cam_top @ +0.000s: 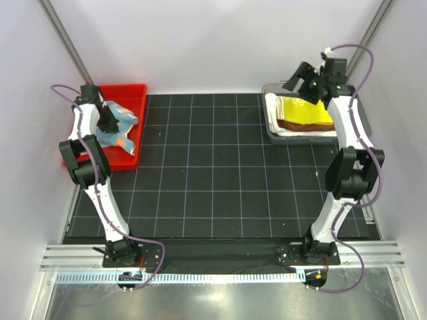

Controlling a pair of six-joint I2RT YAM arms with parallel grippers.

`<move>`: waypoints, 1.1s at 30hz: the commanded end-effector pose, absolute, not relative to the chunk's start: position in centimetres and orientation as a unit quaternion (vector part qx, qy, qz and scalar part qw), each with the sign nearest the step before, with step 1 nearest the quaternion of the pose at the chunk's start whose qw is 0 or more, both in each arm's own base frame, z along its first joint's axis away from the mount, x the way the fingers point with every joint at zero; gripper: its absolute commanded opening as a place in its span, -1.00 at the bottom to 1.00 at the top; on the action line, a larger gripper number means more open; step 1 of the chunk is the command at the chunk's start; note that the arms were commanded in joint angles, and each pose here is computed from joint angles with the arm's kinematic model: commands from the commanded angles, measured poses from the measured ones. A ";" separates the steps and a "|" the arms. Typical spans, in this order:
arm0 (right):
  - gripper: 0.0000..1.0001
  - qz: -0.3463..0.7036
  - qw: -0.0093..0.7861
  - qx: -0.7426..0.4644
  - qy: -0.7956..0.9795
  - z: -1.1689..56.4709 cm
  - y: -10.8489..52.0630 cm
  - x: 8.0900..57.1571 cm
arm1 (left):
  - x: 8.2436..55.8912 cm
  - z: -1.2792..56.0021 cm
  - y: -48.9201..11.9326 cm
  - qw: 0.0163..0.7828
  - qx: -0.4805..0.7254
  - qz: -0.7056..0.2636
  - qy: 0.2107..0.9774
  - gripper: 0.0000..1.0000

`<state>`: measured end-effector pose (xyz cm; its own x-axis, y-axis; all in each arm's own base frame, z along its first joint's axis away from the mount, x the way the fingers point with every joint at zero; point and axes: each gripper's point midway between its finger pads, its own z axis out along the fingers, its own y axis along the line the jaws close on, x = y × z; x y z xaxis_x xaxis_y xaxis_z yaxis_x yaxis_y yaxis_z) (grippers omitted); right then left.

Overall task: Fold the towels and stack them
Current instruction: Grab crumpled towel, then move the towel to the center of the board

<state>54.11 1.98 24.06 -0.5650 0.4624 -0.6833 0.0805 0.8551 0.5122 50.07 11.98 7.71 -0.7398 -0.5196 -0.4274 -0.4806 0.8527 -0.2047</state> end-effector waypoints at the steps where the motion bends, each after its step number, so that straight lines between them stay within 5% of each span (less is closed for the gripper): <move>1: 0.99 0.270 0.460 0.088 0.841 30.5 8.0 50.2 | 50.9 27.1 6.1 0.423 -0.204 -0.125 0.874 -1.00; 3: 1.00 0.263 0.465 0.051 0.844 31.8 11.1 47.3 | 49.3 34.2 -1.1 0.477 -0.131 -0.229 0.838 -1.00; 10: 1.00 0.326 0.424 0.026 0.845 31.3 14.2 38.2 | 37.5 37.7 -15.3 0.463 -0.005 -0.332 0.822 -0.99; 14: 0.99 0.284 0.377 0.052 0.880 26.0 12.7 34.4 | 31.6 24.9 -19.9 0.357 0.002 -0.334 0.873 -0.84; 21: 0.99 0.252 0.323 0.113 0.905 18.3 11.3 28.7 | 23.8 10.4 -23.3 0.217 -0.002 -0.299 0.929 -0.73; 26: 0.99 0.237 0.279 0.075 0.928 13.5 14.6 27.4 | 22.0 9.0 -22.1 0.202 -0.020 -0.262 0.944 -0.12; 29: 0.99 0.230 0.304 0.086 0.921 12.5 16.3 30.0 | 22.8 10.6 -21.4 0.241 -0.011 -0.249 0.938 -0.04; 33: 0.75 0.240 0.323 0.098 0.910 12.9 18.4 35.4 | 24.0 11.7 -20.1 0.286 0.007 -0.207 0.936 0.11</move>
<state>28.76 17.18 9.94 -0.8776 0.2414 -0.4142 0.0245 0.8854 0.4641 21.81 -20.79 9.68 -0.8981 -0.1078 -0.4265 0.1046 0.8893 -0.4451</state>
